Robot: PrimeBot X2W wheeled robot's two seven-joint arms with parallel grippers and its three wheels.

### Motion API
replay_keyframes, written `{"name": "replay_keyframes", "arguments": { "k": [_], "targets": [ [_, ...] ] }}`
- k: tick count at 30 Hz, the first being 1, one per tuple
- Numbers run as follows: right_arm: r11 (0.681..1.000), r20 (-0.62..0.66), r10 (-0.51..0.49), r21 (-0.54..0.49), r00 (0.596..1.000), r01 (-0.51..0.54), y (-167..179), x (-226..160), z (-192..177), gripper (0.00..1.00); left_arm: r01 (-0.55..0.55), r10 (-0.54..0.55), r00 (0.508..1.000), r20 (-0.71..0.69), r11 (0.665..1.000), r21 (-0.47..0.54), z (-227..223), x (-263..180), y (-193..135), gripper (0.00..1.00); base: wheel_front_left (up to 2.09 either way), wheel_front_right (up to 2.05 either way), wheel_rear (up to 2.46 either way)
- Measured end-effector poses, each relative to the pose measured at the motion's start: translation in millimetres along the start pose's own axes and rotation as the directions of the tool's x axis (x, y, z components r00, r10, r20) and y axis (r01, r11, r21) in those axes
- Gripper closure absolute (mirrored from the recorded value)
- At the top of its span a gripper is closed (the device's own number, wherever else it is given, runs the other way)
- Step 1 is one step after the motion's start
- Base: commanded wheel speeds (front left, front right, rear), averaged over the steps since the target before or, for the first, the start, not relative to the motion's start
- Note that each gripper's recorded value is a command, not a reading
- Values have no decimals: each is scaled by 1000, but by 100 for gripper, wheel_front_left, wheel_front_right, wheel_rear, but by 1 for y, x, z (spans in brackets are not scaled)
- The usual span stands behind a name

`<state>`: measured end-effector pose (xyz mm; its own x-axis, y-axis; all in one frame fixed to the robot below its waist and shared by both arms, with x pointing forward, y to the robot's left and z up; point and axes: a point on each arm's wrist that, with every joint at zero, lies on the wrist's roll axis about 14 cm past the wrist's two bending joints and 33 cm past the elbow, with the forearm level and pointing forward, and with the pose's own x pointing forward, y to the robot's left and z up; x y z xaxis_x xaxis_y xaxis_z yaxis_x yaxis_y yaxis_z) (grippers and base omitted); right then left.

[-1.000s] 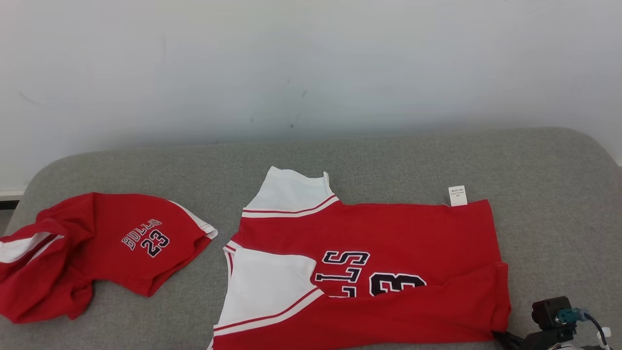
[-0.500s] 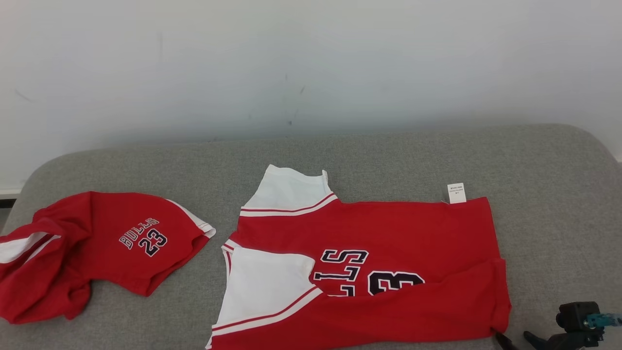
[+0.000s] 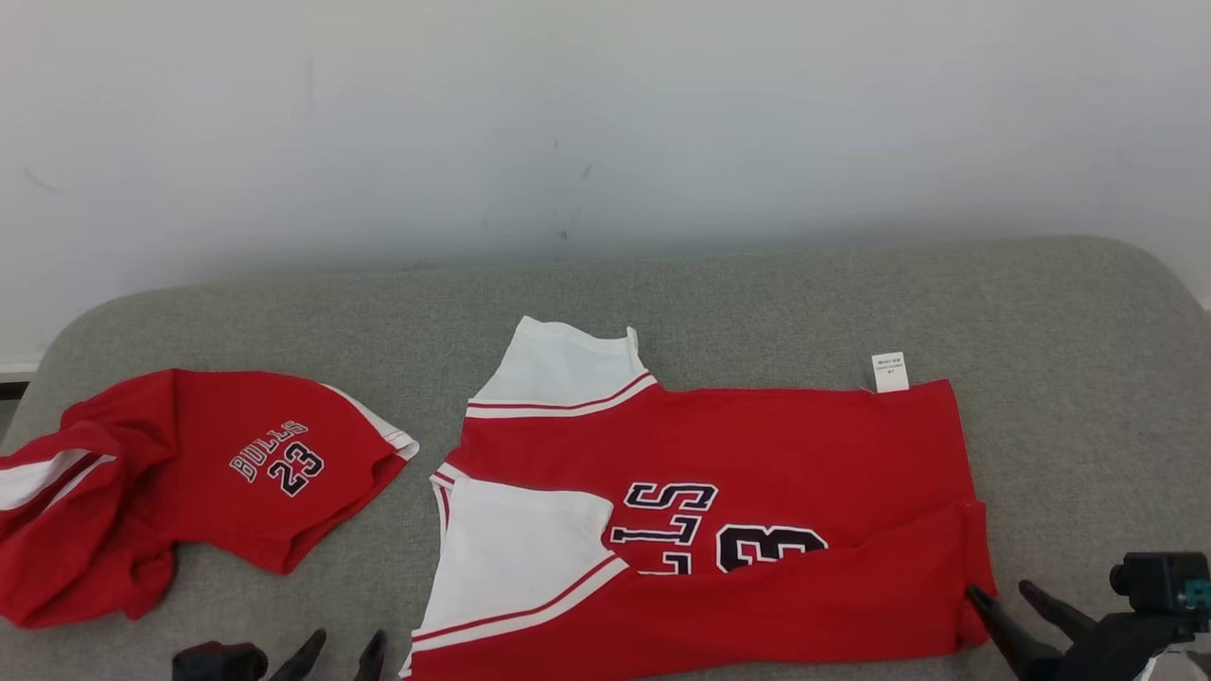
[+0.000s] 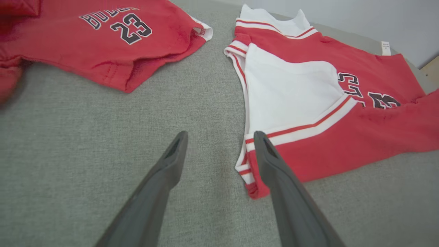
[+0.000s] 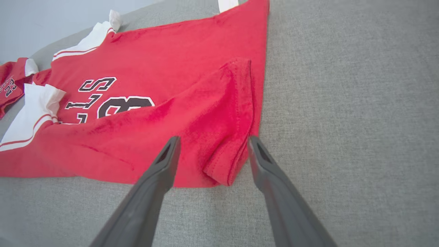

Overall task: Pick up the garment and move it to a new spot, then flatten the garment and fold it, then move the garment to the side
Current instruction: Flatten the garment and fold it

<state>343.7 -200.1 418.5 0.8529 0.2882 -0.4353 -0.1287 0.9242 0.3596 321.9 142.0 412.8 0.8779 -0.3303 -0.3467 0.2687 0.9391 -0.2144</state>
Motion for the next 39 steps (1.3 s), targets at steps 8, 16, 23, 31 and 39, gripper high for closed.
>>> {"name": "replay_keyframes", "arguments": {
  "k": [8,16,23,31,39],
  "targets": [
    [985,144,-36,-163,989,59,5,15,53,0,4,-10,989,145,999,36,51,16,-3,0,0,0,0],
    [962,228,0,-266,974,62,30,38,87,0,-4,-11,976,215,998,69,84,33,2,0,0,0,0],
    [940,238,-35,-321,971,112,20,51,95,0,-24,2,970,244,996,86,99,47,9,0,0,0,0],
    [938,232,-32,-329,972,110,26,68,97,0,15,-66,953,294,985,173,141,75,1,0,0,0,0],
    [929,250,-28,-351,968,117,32,94,123,0,74,-147,962,230,951,299,174,117,3,0,0,0,0]
  ]
}}
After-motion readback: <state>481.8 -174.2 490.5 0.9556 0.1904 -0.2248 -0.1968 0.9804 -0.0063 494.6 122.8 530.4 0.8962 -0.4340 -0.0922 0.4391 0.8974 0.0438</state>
